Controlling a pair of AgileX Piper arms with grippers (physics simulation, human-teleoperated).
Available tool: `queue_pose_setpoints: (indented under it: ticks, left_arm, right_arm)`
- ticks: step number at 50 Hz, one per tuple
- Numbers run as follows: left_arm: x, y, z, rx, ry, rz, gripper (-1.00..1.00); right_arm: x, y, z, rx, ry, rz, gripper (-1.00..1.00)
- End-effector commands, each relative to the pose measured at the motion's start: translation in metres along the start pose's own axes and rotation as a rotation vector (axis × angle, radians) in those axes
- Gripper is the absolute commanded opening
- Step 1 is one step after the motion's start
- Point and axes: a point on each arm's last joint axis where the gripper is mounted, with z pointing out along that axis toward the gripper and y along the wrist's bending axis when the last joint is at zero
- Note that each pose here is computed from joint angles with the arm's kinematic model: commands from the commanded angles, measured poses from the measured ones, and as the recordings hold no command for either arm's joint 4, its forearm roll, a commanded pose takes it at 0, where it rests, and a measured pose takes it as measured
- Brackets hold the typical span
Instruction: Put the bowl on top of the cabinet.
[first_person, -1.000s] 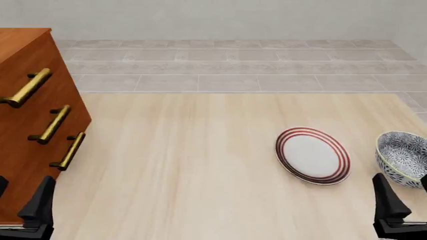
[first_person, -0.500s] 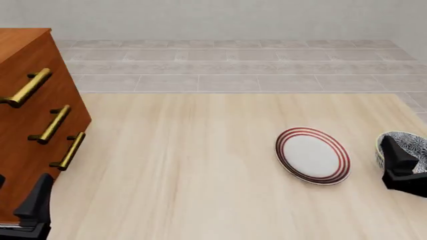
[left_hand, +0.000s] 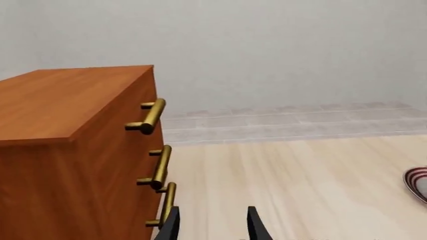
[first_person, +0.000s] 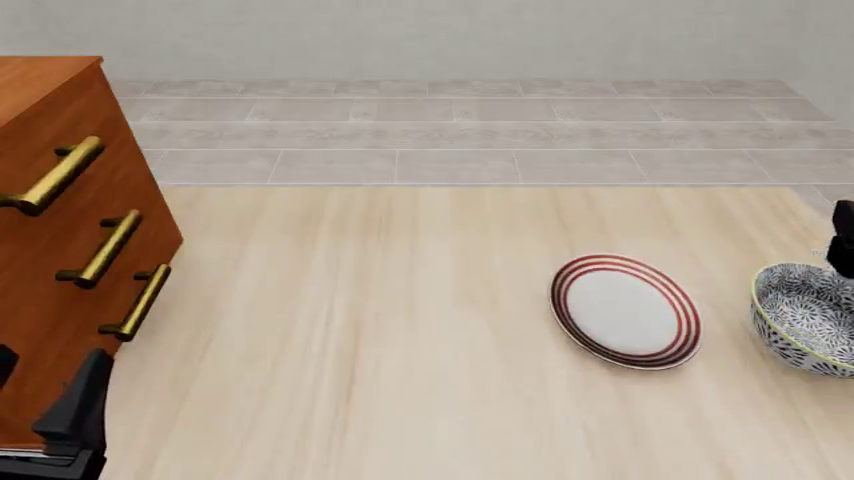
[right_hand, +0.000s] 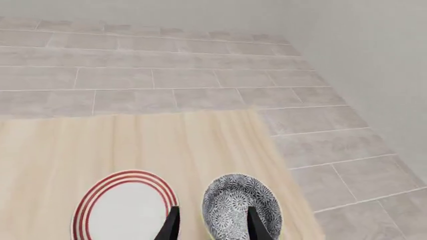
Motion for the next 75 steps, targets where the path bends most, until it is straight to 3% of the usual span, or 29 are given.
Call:
queue_pose_setpoints:
  ticks: [1,7,12,17,29,53,75]
  left_arm:
    - [0.001,-0.001,0.0,0.009,0.003,0.003,1.0]
    - [-0.005,-0.001,0.0,0.016,0.0,0.006,1.0]
    - [-0.005,-0.001,0.0,0.022,0.001,0.004,1.0]
    - [-0.005,-0.001,0.0,0.027,0.001,0.0,1.0]
    - [-0.005,-0.002,0.0,0.039,0.006,0.0,1.0]
    - [0.003,-0.003,0.0,0.054,0.025,0.011,1.0]
    - [0.006,-0.004,0.001,0.059,0.033,0.017,1.0]
  right_arm:
    - [-0.02,-0.023,0.014,0.079,0.098,-0.015,1.0]
    - [-0.021,-0.035,0.026,0.113,0.167,-0.046,1.0]
    - [-0.021,-0.048,0.034,0.156,0.207,-0.036,1.0]
    - [-0.008,-0.058,0.047,0.179,0.276,-0.045,1.0]
    - [0.012,-0.079,0.076,0.211,0.363,-0.045,1.0]
    - [0.042,-0.091,0.132,0.19,0.443,-0.016,1.0]
    - [0.101,-0.098,0.178,0.164,0.556,-0.013,1.0]
